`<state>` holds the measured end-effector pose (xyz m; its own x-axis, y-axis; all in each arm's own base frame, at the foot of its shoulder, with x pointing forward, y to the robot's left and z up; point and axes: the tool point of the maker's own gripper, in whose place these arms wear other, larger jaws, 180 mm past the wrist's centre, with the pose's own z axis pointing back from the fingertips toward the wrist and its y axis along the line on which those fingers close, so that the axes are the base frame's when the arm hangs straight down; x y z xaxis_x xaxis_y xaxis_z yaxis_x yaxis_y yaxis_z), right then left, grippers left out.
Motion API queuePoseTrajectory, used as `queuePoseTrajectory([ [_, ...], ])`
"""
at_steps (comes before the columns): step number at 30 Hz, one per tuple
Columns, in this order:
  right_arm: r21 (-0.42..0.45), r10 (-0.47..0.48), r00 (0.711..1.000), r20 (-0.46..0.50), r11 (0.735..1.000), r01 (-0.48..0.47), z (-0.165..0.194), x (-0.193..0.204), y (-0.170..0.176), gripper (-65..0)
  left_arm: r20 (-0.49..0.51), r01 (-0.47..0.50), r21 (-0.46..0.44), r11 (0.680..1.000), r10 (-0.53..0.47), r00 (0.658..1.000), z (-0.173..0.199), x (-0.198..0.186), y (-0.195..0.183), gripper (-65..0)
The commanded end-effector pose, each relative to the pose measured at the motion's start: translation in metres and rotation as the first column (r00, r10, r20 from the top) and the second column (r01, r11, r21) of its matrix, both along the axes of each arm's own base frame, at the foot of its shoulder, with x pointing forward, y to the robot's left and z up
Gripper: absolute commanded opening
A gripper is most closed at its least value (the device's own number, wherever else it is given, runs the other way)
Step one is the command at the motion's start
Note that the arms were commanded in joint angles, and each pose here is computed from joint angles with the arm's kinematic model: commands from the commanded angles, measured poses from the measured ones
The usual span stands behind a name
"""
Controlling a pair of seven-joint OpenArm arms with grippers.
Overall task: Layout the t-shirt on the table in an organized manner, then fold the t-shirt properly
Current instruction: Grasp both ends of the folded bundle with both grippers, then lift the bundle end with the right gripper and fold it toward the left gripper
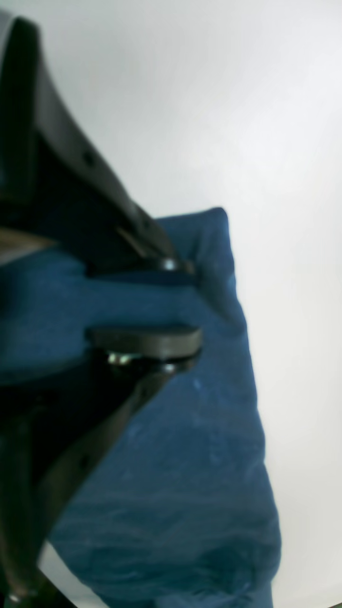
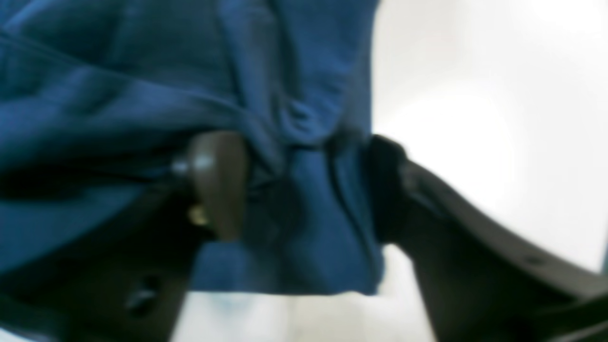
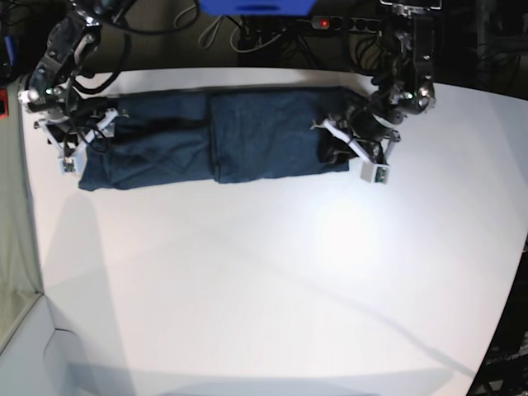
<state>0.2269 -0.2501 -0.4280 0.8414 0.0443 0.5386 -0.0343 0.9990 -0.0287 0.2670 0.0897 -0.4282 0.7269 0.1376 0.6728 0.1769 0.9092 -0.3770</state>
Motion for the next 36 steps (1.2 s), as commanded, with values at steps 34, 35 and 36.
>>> queuePoseTrajectory([
  [34, -0.187, 0.164, 0.970, 0.179, 0.974, -0.130, 0.084, 0.027, 0.024, -65.0, 0.047, -0.006, -0.039, 0.999, 0.008, 0.999, 0.035, -0.008, 0.033, -50.2],
  [35, -0.191, 0.180, 0.967, 0.180, 0.971, -0.146, 0.085, 0.026, 0.029, -65.0, 0.039, -0.031, -0.035, 0.999, 0.033, 0.999, 0.034, -0.010, 0.041, -50.2],
  [36, -0.191, 0.195, 0.964, 0.181, 0.968, -0.160, 0.086, 0.026, 0.034, -65.0, 0.031, -0.049, -0.029, 0.998, 0.050, 0.998, 0.032, -0.013, 0.048, -50.2],
])
